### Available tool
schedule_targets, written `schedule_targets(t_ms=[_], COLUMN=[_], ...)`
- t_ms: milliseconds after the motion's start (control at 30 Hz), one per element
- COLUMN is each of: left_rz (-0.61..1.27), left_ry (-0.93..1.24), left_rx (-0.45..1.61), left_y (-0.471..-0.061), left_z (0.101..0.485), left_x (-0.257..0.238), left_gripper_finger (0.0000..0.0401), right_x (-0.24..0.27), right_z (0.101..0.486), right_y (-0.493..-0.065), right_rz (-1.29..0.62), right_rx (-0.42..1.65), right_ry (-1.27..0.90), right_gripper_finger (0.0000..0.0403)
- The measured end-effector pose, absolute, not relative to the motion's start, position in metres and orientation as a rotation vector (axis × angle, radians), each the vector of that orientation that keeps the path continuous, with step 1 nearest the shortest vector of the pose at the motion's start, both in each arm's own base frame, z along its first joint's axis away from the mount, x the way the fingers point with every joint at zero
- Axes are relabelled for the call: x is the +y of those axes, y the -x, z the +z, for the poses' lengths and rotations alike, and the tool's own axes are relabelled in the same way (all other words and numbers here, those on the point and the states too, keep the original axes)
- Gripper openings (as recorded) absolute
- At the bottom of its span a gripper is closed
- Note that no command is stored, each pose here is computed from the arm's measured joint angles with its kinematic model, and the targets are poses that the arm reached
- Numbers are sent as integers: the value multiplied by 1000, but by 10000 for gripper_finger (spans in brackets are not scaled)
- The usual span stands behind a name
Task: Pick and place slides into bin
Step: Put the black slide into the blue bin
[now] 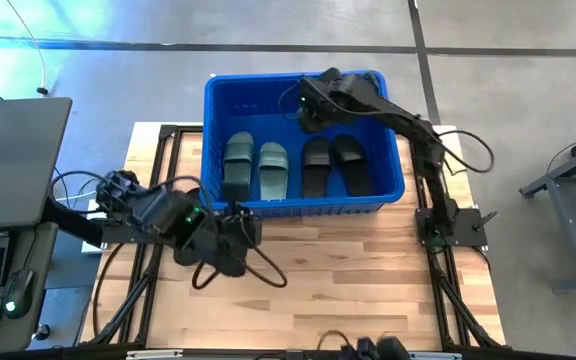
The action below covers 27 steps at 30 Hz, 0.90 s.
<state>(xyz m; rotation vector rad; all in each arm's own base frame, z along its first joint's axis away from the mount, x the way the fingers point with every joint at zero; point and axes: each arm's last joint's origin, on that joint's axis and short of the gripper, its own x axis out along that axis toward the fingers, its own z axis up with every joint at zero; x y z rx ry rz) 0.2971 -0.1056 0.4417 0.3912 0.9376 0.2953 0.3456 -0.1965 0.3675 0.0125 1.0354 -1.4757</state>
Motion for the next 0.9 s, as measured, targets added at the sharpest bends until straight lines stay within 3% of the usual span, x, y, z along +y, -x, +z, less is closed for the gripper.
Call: schedule_targets(t_ms=[200, 400, 567, 900], left_rz=[258, 279, 320, 332], left_ry=[-503, -562, -556, -463], left_rx=[939, 954, 983, 1017], left_y=[-287, -284, -289, -292], left_z=[455, 461, 461, 459], left_x=[-86, -66, -46, -20], left_gripper_finger=[58, 58, 58, 58], right_x=[-235, -265, -285, -307], right_z=[322, 292, 283, 281], right_y=[-356, -356, -357, -350], right_rz=[-1474, -1371, -1355, -1232], right_rx=[1230, 1315, 1295, 1197], right_ry=[59, -98, -81, -306], right_gripper_finger=[18, 68, 118, 190])
